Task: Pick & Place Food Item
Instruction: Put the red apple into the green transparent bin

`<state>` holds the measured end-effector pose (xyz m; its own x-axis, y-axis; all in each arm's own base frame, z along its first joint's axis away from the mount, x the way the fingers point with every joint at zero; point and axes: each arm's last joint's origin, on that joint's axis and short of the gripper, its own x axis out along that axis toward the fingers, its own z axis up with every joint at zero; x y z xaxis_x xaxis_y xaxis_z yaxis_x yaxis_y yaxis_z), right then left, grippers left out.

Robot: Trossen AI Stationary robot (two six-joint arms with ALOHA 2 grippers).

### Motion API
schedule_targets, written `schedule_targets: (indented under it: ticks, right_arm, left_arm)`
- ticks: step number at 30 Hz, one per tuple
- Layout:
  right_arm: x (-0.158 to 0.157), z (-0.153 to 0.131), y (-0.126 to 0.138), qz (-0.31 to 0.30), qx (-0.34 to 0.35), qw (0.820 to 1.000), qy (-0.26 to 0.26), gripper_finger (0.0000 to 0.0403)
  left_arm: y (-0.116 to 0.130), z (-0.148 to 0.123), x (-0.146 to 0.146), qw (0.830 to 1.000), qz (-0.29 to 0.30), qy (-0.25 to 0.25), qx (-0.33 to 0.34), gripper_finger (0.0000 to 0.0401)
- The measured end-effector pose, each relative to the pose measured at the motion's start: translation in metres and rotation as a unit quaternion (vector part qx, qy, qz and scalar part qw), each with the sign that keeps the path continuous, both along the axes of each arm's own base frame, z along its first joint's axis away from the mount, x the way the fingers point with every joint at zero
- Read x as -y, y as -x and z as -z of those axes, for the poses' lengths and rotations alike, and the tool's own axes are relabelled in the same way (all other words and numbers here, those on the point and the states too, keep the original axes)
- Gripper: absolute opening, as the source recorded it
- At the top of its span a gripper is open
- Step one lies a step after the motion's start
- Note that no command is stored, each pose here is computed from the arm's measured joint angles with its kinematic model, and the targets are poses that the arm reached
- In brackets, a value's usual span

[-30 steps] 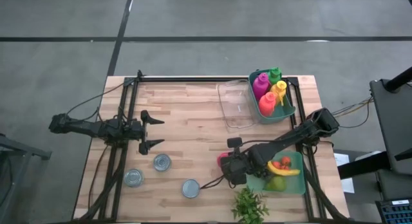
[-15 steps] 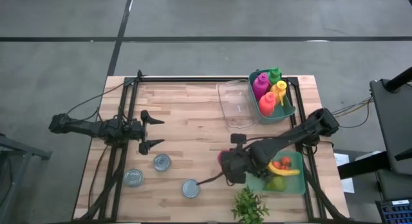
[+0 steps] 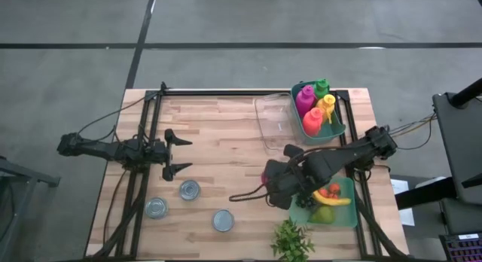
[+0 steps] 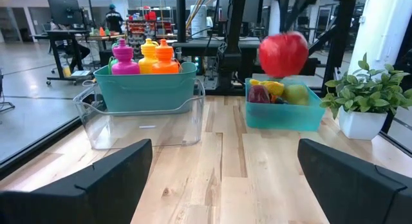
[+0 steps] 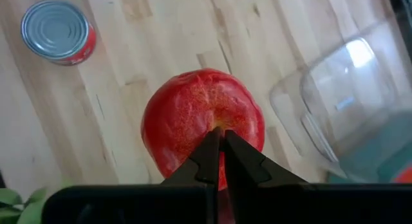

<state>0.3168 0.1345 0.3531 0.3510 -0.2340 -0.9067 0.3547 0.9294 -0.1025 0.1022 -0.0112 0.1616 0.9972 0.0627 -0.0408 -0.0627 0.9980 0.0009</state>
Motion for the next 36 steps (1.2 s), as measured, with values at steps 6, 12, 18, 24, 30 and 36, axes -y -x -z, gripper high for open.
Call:
schedule_targets:
  ticks: [6, 12, 18, 24, 30, 36]
  right_arm:
    - [0.005, -0.027, 0.012, 0.056, 0.007, 0.998, -0.018, 0.0008]
    - [0.001, -0.041, 0.028, 0.059, 0.033, 0.997, -0.038, 0.0008]
    - [-0.005, -0.039, 0.051, 0.068, 0.031, 0.996, -0.048, 0.0008]
    - [-0.012, -0.031, 0.082, 0.085, 0.016, 0.994, -0.069, 0.0008]
    - [-0.016, -0.019, 0.117, 0.113, 0.008, 0.99, -0.084, 0.0008]
    - [-0.01, -0.003, 0.153, 0.16, 0.0, 0.982, -0.104, 0.0008]
  left_arm:
    - [0.0, 0.0, 0.0, 1.0, 0.0, 0.0, 0.0, 0.039]
    - [0.0, 0.0, 0.0, 1.0, 0.0, 0.0, 0.0, 0.039]
    - [0.0, 0.0, 0.0, 1.0, 0.0, 0.0, 0.0, 0.0391]
    - [0.0, 0.0, 0.0, 1.0, 0.0, 0.0, 0.0, 0.0391]
    - [0.0, 0.0, 0.0, 1.0, 0.0, 0.0, 0.0, 0.0391]
    - [0.0, 0.0, 0.0, 1.0, 0.0, 0.0, 0.0, 0.0391]
